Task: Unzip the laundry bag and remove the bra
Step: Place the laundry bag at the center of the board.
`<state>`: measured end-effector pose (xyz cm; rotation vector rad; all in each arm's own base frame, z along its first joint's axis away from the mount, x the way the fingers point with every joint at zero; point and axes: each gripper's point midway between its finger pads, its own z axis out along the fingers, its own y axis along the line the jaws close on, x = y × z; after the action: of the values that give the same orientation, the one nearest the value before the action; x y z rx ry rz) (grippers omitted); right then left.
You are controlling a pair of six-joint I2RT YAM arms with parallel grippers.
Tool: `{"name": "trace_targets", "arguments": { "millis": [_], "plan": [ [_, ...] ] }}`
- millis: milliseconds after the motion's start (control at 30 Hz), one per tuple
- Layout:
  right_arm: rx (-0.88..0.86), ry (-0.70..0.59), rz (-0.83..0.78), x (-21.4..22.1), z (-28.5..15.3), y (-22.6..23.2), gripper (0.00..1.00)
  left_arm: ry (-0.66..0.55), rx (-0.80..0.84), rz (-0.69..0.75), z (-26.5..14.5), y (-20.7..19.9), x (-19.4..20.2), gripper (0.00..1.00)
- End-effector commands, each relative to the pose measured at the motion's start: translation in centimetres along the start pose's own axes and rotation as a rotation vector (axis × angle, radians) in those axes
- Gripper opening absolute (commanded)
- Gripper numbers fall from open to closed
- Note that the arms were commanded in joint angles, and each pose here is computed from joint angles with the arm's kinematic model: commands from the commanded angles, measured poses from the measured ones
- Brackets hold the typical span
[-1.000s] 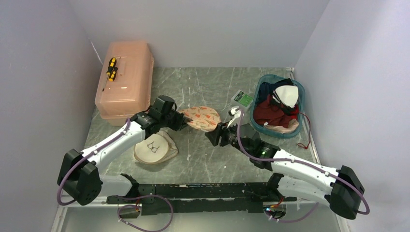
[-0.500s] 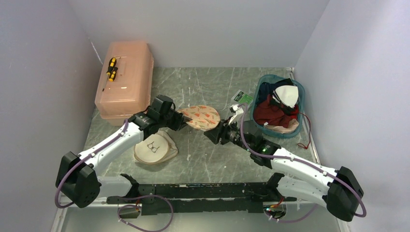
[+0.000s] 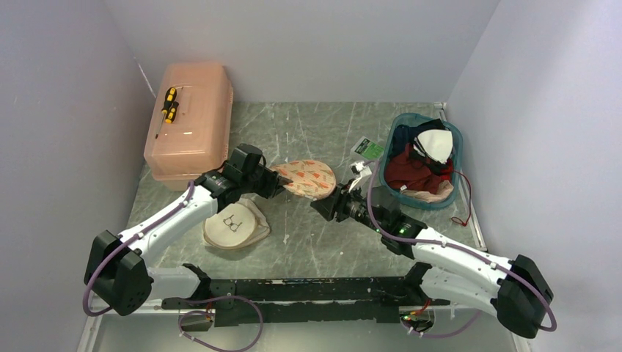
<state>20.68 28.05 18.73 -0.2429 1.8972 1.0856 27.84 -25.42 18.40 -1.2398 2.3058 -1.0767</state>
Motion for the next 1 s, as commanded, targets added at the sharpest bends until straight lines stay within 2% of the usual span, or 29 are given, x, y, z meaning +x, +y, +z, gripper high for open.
{"name": "trace_targets", "arguments": {
  "millis": [0, 267, 433, 733, 967],
  "plan": [
    [-0.046, -0.049, -0.017, -1.5, 0.6, 1.0, 0.45, 0.039, 0.116, -0.006, -1.9, -3.6, 0.8, 0.03],
    [-0.031, -0.049, -0.021, -1.6, 1.0, 0.5, 0.45, 0.042, 0.127, -0.007, -2.3, -3.7, 0.9, 0.03],
    [-0.056, -0.052, -0.032, -1.7, 0.9, 0.9, 0.35, 0.040, 0.127, -0.005, -2.4, -3.7, 0.9, 0.03],
    [-0.077, -0.044, -0.051, -1.6, 0.9, 1.2, 0.31, 0.047, 0.131, -0.003, -2.5, -3.7, 1.0, 0.03],
    [-0.091, -0.049, -0.056, -1.8, 0.8, 1.5, 0.10, 0.040, 0.129, -0.004, -2.4, -3.5, 0.9, 0.03]
  ]
}}
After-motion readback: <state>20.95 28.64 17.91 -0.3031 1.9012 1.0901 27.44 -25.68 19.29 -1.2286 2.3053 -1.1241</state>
